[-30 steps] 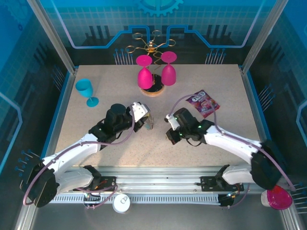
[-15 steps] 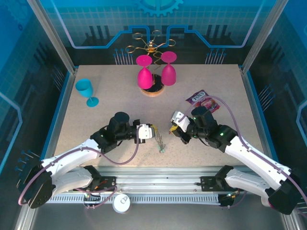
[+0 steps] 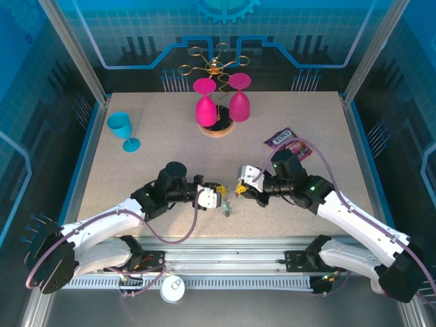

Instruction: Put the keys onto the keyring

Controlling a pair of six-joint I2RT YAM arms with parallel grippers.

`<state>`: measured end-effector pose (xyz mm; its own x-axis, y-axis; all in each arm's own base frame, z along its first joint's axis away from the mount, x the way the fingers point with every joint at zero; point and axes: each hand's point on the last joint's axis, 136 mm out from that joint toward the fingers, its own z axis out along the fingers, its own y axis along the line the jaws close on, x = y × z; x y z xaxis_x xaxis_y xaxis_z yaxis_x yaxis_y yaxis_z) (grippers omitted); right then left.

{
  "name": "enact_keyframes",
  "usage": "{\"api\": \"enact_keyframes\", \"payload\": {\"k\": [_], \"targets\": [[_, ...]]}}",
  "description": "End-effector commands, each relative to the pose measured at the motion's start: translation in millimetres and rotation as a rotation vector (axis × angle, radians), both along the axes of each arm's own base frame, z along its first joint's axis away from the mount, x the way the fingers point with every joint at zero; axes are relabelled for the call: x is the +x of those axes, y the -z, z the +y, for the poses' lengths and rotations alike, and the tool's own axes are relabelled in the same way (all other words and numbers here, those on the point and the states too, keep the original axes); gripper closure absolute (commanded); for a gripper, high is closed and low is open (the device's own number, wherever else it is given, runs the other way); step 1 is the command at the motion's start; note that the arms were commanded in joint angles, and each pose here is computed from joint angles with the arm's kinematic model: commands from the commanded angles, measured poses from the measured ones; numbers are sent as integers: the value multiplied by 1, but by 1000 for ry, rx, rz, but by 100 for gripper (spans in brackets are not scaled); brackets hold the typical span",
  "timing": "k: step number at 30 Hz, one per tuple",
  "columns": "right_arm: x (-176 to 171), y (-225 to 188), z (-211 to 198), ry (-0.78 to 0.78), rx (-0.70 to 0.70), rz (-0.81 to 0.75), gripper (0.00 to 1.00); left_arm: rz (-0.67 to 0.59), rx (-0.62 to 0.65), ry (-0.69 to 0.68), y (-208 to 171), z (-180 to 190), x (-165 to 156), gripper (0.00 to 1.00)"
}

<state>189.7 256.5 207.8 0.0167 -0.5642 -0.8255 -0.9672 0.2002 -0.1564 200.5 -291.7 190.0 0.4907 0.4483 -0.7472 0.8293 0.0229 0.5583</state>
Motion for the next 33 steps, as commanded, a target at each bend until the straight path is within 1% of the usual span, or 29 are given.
{"api": "enact_keyframes", "payload": {"k": [1, 3, 6, 12, 21, 29, 33], "targets": [[11, -7, -1, -22, -59, -241, 100, 14, -23, 66, -15, -9, -7, 100], [14, -7, 0, -39, -103, -349, 100, 45, -24, 60, -16, -10, -6, 100], [10, -5, 3, -90, -145, -456, 100, 86, -29, 43, -17, -12, -4, 100], [8, 3, 2, -117, -232, -587, 100, 112, -37, 27, -19, -12, -3, 100], [8, 2, 5, -122, -254, -650, 100, 194, -37, 10, -21, -13, -3, 100], [11, -4, 4, -81, -231, -679, 100, 238, -47, -10, -21, -12, -1, 100], [8, -1, 6, -96, -215, -681, 100, 308, -76, -36, -24, -11, 4, 100]]}}
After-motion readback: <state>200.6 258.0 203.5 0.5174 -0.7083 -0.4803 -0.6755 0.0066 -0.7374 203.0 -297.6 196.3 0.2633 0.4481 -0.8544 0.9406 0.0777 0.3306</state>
